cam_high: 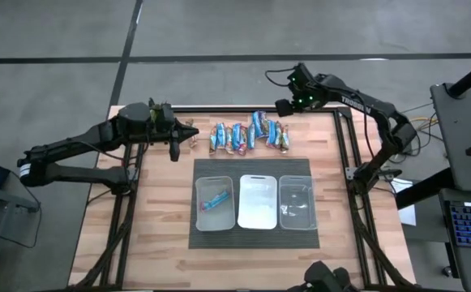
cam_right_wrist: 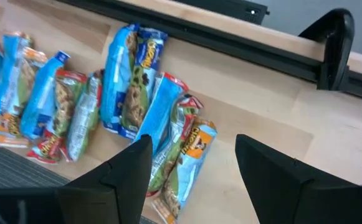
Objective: Pick and place Granola Bars by type
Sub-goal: Put the red granola bar into the gray bin
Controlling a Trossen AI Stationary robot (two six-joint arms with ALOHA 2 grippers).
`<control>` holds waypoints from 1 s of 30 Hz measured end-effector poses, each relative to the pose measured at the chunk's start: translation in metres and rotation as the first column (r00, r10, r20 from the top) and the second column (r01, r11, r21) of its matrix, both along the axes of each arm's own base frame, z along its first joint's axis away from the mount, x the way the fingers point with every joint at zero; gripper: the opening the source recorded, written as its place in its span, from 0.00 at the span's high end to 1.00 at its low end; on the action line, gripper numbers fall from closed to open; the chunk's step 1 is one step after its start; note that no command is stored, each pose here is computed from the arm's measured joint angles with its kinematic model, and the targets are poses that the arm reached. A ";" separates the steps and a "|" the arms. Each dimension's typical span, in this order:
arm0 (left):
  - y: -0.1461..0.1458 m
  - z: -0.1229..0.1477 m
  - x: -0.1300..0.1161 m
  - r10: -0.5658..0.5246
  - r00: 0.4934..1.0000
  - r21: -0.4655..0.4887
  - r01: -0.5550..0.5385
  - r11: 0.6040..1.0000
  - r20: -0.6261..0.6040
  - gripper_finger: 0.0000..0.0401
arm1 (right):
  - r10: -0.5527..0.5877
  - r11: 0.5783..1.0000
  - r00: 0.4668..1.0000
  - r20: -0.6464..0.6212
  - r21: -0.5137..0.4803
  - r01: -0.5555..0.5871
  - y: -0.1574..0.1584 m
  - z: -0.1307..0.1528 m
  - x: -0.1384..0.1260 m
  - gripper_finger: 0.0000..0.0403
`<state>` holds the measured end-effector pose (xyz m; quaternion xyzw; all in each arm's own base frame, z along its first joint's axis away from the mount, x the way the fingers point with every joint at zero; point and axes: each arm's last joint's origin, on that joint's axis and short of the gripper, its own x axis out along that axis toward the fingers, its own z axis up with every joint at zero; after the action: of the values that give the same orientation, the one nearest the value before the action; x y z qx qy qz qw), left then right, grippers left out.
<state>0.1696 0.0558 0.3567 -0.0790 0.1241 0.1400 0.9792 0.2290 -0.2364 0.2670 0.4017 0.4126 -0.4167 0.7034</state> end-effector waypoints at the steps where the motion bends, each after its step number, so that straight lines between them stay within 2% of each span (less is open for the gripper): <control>1: 0.000 0.000 0.000 0.000 1.000 0.000 0.000 1.000 0.000 1.00 | 0.005 1.000 1.000 -0.001 -0.002 -0.005 0.000 -0.003 0.000 0.46; 11: 0.000 0.000 0.000 0.000 1.000 0.000 0.000 1.000 0.000 1.00 | 0.027 1.000 1.000 -0.005 -0.011 -0.027 0.002 -0.027 -0.002 0.46; 19: 0.000 0.000 0.000 0.000 1.000 0.000 0.000 1.000 0.000 1.00 | 0.035 0.999 0.999 0.001 -0.018 -0.035 0.002 -0.031 -0.001 0.46; 25: 0.000 0.000 0.000 0.005 1.000 -0.016 -0.005 1.000 0.004 1.00 | 0.056 0.998 0.996 0.070 -0.018 -0.055 -0.001 -0.021 0.003 0.46; 30: 0.000 0.000 0.000 0.006 1.000 -0.023 -0.006 1.000 0.006 1.00 | 0.056 0.997 0.991 0.120 -0.064 -0.049 -0.006 0.000 0.009 0.46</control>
<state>0.1696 0.0558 0.3565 -0.0909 0.1225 0.1415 0.9781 0.2376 -0.2426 0.2670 0.3937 0.3666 -0.3853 0.7497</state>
